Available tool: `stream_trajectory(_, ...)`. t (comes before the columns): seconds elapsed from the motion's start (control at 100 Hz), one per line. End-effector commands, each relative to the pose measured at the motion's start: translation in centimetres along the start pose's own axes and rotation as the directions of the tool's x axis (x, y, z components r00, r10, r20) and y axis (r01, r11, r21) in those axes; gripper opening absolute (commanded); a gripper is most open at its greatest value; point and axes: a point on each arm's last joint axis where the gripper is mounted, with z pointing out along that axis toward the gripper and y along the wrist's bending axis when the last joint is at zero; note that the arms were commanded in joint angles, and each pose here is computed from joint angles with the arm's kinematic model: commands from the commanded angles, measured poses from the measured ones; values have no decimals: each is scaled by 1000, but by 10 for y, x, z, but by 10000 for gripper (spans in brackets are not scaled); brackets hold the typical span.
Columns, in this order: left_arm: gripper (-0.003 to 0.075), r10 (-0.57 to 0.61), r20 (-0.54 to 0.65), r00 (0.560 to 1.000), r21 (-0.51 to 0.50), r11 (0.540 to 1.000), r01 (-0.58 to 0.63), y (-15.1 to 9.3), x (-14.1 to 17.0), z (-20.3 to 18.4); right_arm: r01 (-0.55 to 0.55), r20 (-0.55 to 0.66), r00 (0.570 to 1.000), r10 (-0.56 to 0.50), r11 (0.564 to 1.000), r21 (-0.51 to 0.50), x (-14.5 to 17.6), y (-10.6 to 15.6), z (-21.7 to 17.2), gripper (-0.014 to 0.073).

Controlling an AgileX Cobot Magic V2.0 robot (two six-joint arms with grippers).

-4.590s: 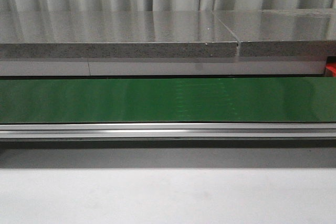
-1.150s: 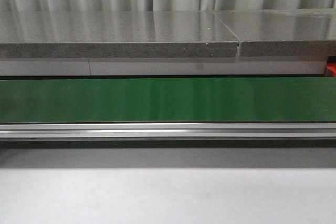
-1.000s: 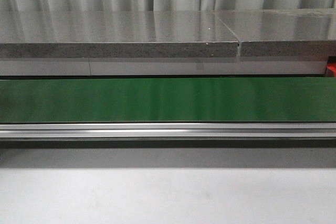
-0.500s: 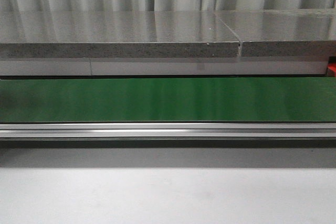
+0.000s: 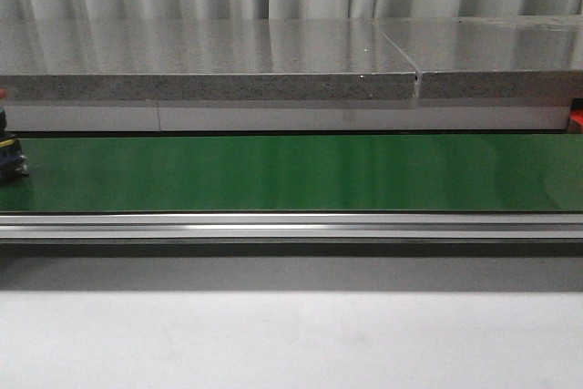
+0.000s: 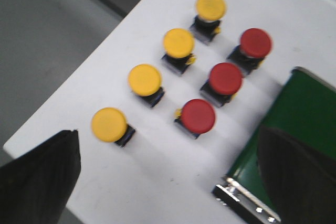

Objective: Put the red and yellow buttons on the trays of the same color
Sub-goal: 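Reach the left gripper to a yellow push-button and grasp it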

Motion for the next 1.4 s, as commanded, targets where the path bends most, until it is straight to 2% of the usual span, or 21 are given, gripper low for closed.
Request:
stream_trajectory(0.0, 672, -77, 66, 995, -22, 997, 79, 17, 0, 2, 5, 104, 995, -5, 1000, -2, -11, 0, -2, -119)
stream_trajectory(0.19, 672, -167, 51, 985, -99, 980, 172, 49, 22, 32, 5, 104, 995, -5, 1000, -2, -11, 0, -2, -119)
stream_trajectory(0.34, 672, -228, 41, 973, -122, 965, 231, 60, 29, 49, 5, 104, 995, -5, 1000, -2, -11, 0, -2, -119)
stream_trajectory(0.79, 672, -240, -77, 968, -122, 966, 230, 57, 31, 118, 5, 104, 995, -5, 1000, -2, -11, 0, -2, -119)
stream_trajectory(1.23, 672, -238, -63, 969, -103, 968, 231, 55, 19, 144, 5, 104, 995, -5, 1000, -2, -11, 0, -2, -119)
stream_trajectory(1.39, 672, -243, -98, 965, -113, 966, 232, 55, 20, 152, 5, 104, 995, -5, 1000, -2, -11, 0, -2, -119)
